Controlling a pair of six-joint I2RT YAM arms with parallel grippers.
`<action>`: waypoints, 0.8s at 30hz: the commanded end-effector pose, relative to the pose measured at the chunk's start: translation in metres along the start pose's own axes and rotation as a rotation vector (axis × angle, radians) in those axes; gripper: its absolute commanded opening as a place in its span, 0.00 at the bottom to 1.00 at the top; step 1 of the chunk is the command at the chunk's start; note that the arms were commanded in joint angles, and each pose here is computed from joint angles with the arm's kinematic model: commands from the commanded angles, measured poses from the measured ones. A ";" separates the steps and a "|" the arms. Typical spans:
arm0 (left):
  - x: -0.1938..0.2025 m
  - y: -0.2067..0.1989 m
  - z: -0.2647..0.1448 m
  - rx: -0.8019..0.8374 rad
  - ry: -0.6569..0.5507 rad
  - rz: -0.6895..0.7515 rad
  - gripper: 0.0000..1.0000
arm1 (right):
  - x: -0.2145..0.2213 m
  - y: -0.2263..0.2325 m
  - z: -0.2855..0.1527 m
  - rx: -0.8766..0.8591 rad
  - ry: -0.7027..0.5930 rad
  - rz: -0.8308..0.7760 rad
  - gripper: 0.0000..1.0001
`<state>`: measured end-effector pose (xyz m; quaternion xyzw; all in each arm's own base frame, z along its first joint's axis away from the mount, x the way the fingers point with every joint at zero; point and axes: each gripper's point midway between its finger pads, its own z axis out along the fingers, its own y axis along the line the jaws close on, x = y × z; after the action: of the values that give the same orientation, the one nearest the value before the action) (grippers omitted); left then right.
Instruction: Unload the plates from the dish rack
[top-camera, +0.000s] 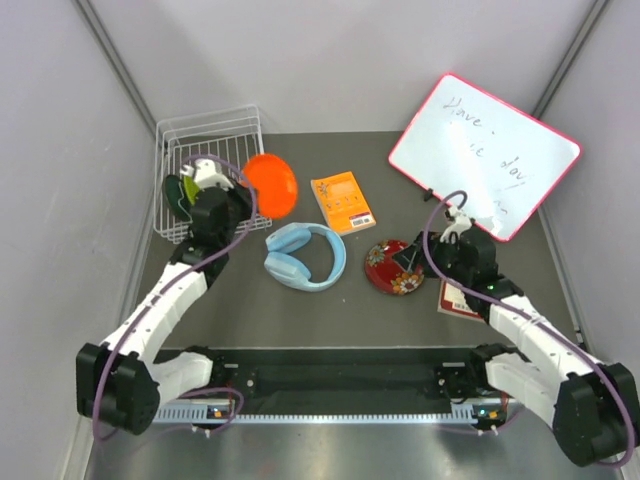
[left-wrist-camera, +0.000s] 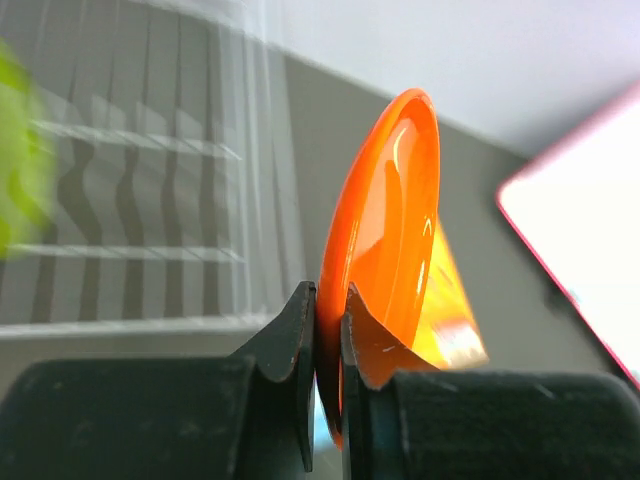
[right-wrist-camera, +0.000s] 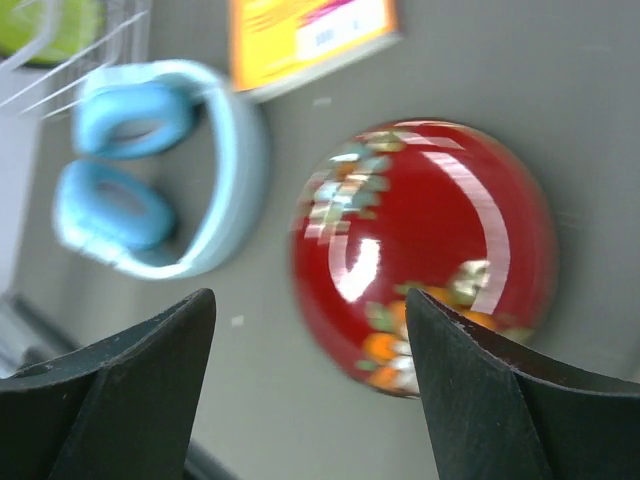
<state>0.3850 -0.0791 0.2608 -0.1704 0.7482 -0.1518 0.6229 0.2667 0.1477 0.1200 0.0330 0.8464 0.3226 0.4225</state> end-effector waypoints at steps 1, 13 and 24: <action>0.047 -0.074 -0.025 0.295 0.183 -0.133 0.00 | -0.032 0.077 0.005 -0.230 -0.086 -0.032 0.77; 0.136 -0.137 -0.076 0.555 0.415 -0.207 0.00 | -0.031 0.124 0.026 -0.391 -0.114 -0.030 0.77; 0.152 -0.164 -0.092 0.712 0.451 -0.229 0.00 | -0.007 0.128 0.044 -0.491 -0.046 0.028 0.39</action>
<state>0.2797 -0.2756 0.1814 -0.0140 0.7917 -0.4442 0.4193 0.2809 0.2540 0.1512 -0.0271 0.7803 0.4699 0.4118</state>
